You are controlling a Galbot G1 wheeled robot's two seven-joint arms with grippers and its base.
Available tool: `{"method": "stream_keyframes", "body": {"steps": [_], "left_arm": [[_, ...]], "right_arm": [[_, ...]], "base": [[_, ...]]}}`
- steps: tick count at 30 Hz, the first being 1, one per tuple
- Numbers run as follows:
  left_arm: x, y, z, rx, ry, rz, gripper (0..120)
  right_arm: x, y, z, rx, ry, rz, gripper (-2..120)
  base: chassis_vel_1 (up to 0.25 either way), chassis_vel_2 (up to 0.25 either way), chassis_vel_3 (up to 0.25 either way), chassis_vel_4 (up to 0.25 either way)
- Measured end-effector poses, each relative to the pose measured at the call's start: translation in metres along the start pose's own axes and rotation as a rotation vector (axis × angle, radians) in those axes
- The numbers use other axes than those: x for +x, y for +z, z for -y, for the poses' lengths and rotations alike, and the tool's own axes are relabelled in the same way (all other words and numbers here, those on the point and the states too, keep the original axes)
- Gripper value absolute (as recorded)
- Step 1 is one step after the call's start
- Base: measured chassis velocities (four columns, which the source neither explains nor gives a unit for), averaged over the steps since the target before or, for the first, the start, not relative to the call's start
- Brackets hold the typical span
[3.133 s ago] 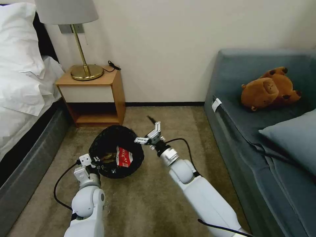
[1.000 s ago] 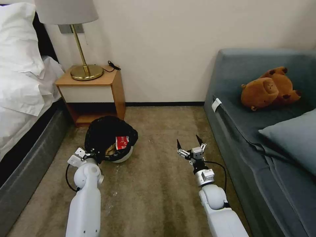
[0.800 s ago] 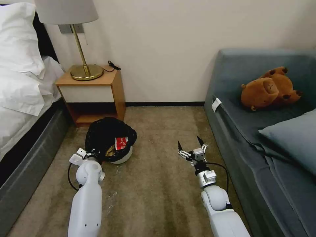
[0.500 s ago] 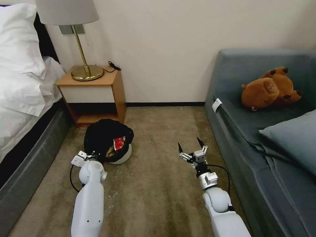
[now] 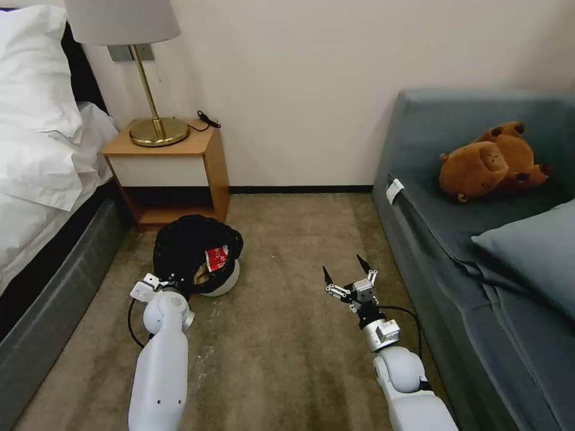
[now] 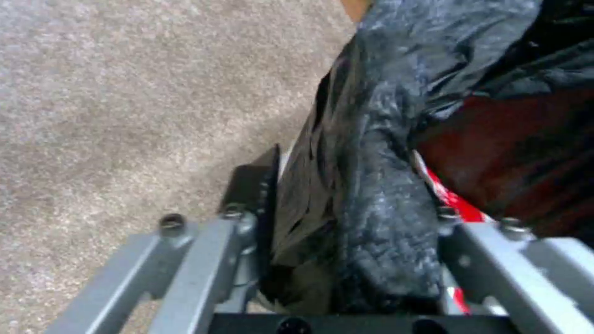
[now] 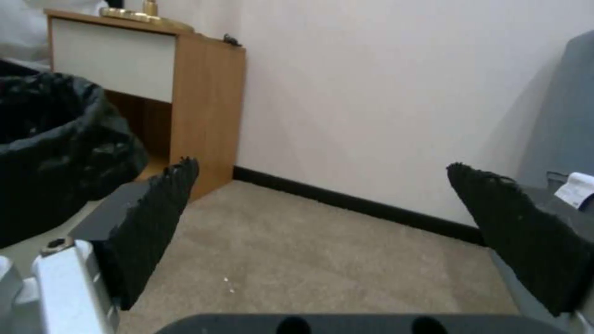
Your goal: Pick up the trash bin, then pick up the garbage on the floor and place it into the trash bin.
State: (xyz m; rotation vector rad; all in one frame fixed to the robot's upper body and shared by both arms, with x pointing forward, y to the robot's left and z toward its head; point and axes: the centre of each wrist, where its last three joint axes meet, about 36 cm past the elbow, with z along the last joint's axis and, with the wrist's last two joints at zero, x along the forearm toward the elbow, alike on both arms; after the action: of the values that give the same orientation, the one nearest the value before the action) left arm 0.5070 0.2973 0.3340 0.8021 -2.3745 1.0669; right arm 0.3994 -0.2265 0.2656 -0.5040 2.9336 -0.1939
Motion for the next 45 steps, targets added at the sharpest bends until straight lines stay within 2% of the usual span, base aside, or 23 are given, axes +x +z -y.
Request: {"method": "stream_keyframes", "body": {"steps": [2, 3, 6, 10, 12, 14, 25, 36, 39, 40, 41, 42, 44, 45], "left_arm": [[0.004, -0.003, 0.002, -0.001, 0.014, 0.01, 55], [0.004, -0.003, 0.002, -0.001, 0.014, 0.01, 55], [0.006, -0.005, 0.002, -0.006, 0.024, 0.02, 73], [0.007, -0.005, 0.001, -0.01, 0.027, 0.024, 81], [0.009, -0.005, 0.0, -0.016, 0.033, 0.032, 94], [0.01, -0.006, 0.0, -0.018, 0.041, 0.037, 97], [0.017, -0.008, 0.001, -0.041, 0.088, 0.075, 97], [0.032, -0.01, -0.006, -0.109, 0.189, 0.162, 97], [0.038, -0.009, -0.009, -0.173, 0.234, 0.209, 97], [0.038, -0.009, -0.009, -0.173, 0.234, 0.209, 97], [0.04, -0.008, -0.011, -0.215, 0.256, 0.233, 97], [0.04, -0.008, -0.011, -0.215, 0.256, 0.233, 97], [0.043, -0.003, -0.019, -0.33, 0.336, 0.29, 97], [0.043, -0.003, -0.019, -0.33, 0.336, 0.29, 97]], "right_arm": [[0.001, 0.002, 0.0, 0.001, -0.008, 0.001, 100], [0.001, 0.002, 0.0, 0.001, -0.008, 0.001, 100], [0.003, 0.004, -0.001, 0.003, -0.019, 0.005, 100], [0.005, 0.006, -0.002, 0.003, -0.022, 0.005, 100], [0.009, 0.009, -0.003, 0.004, -0.032, 0.001, 100], [0.01, 0.009, -0.004, 0.006, -0.036, 0.002, 100], [0.011, 0.011, -0.009, -0.001, -0.049, 0.001, 100], [0.017, 0.015, -0.01, -0.002, -0.051, 0.003, 100], [0.019, 0.016, -0.009, -0.002, -0.047, 0.004, 100], [0.019, 0.016, -0.009, -0.002, -0.047, 0.004, 100], [0.019, 0.016, -0.009, -0.002, -0.044, 0.005, 100], [0.019, 0.016, -0.009, -0.002, -0.044, 0.005, 100], [0.019, 0.017, -0.01, -0.008, -0.024, 0.006, 100], [0.019, 0.017, -0.01, -0.008, -0.024, 0.006, 100]], "base": [[0.0, 0.0, 0.0, 0.0], [0.0, 0.0, 0.0, 0.0], [0.0, 0.0, 0.0, 0.0], [0.0, 0.0, 0.0, 0.0], [0.0, 0.0, 0.0, 0.0], [0.0, 0.0, 0.0, 0.0], [0.0, 0.0, 0.0, 0.0], [0.0, 0.0, 0.0, 0.0], [0.0, 0.0, 0.0, 0.0], [0.0, 0.0, 0.0, 0.0], [0.0, 0.0, 0.0, 0.0], [0.0, 0.0, 0.0, 0.0], [0.0, 0.0, 0.0, 0.0], [0.0, 0.0, 0.0, 0.0]]}}
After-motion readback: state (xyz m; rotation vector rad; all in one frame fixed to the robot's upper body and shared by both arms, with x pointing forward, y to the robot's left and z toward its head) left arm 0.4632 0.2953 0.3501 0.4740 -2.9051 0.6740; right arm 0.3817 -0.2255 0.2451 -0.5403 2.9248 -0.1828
